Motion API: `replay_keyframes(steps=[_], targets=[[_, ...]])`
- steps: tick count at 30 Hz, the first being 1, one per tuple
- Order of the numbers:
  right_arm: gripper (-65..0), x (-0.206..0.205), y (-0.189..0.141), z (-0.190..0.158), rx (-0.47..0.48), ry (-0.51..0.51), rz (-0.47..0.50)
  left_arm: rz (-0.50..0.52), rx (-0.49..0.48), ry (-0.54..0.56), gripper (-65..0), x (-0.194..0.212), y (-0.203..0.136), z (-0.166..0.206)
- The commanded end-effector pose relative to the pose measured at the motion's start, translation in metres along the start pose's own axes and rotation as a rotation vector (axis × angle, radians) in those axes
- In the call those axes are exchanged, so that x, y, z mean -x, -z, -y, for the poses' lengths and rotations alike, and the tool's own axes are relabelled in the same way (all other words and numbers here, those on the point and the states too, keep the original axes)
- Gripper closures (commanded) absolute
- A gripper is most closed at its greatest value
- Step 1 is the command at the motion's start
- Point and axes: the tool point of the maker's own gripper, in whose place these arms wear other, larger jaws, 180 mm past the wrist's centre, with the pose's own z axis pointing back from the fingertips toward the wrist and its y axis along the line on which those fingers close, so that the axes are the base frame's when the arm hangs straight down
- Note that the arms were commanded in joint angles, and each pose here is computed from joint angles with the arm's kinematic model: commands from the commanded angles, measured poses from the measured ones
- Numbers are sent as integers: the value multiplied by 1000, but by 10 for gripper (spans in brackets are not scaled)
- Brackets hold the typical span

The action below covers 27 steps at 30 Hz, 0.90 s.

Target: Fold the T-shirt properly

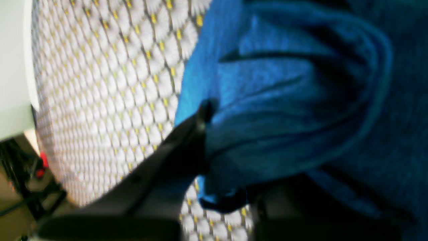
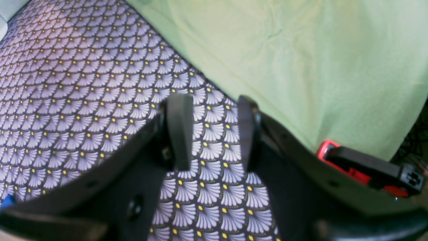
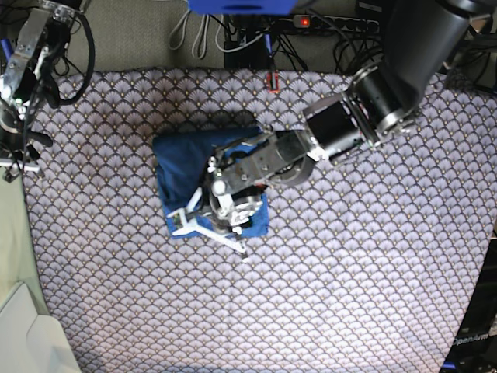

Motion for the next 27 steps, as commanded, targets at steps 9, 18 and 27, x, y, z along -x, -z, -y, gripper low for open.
replay_keyframes(steps=[9, 18, 27], targets=[[-233, -16, -1, -3, -12, -9, 54, -30, -44, -174, -1, -17, -18, -46], [-233, -14, -1, -4, -12, -4, 50, -81, -41, -209, -1, -3, -15, -52], [-233, -10, -3, -6, -13, 9, 42, -88, -29, -211, -1, 6, 1, -48]])
